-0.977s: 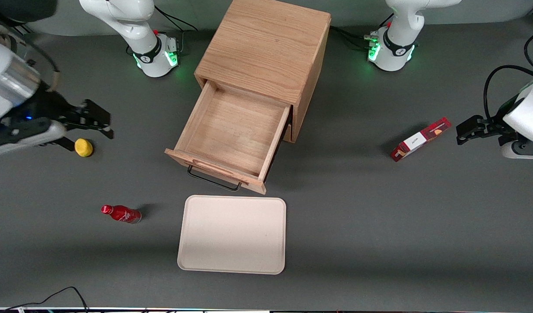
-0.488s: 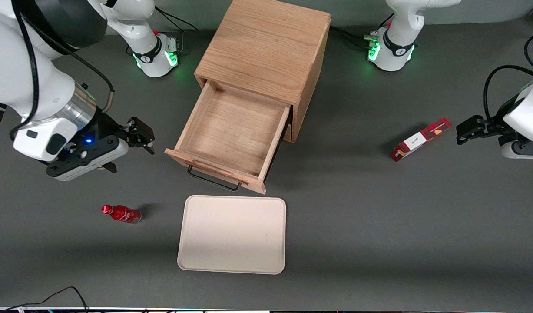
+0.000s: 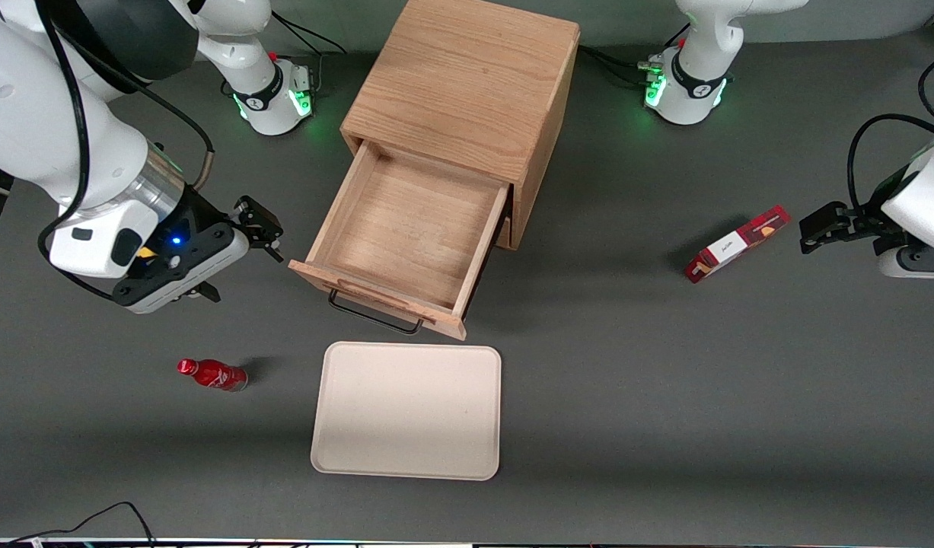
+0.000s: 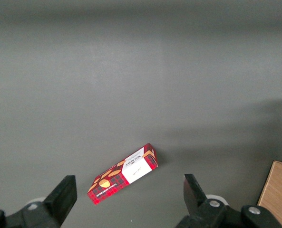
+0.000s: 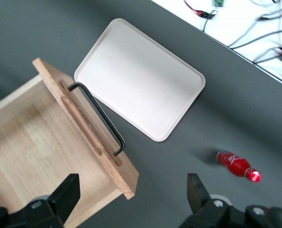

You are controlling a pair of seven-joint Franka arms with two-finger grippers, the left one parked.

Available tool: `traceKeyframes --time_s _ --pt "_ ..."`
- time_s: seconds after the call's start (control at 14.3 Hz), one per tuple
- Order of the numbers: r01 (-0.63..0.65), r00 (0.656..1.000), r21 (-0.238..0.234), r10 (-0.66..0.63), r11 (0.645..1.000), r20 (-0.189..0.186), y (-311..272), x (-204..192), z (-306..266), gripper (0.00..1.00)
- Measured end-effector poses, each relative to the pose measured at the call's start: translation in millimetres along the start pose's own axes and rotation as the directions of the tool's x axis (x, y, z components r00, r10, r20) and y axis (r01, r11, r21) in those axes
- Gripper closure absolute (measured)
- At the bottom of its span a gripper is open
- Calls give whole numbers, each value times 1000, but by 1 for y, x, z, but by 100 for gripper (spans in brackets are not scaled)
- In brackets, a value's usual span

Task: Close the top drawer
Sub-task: 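Lower the right gripper beside the drawer's black handle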

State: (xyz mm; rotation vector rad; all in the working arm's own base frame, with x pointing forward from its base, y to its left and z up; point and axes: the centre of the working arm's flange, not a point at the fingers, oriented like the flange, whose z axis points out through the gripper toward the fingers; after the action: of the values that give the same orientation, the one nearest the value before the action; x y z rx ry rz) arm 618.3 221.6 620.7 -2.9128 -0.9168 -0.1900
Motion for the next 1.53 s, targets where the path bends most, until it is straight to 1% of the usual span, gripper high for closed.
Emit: traceKeyframes --time_s 0.21,0.42,0.63,0.77,1.12,1.53 --pt "129 991 23 -130 991 25 5 5 22 0" --pt "201 978 56 -204 978 52 14 10 50 0" --pt "292 953 90 -297 952 56 23 14 71 0" --pt "304 949 114 -311 946 57 29 18 86 0" --pt "313 937 217 -338 925 89 22 31 152 0" --pt "296 934 301 -340 907 105 23 42 211 0"
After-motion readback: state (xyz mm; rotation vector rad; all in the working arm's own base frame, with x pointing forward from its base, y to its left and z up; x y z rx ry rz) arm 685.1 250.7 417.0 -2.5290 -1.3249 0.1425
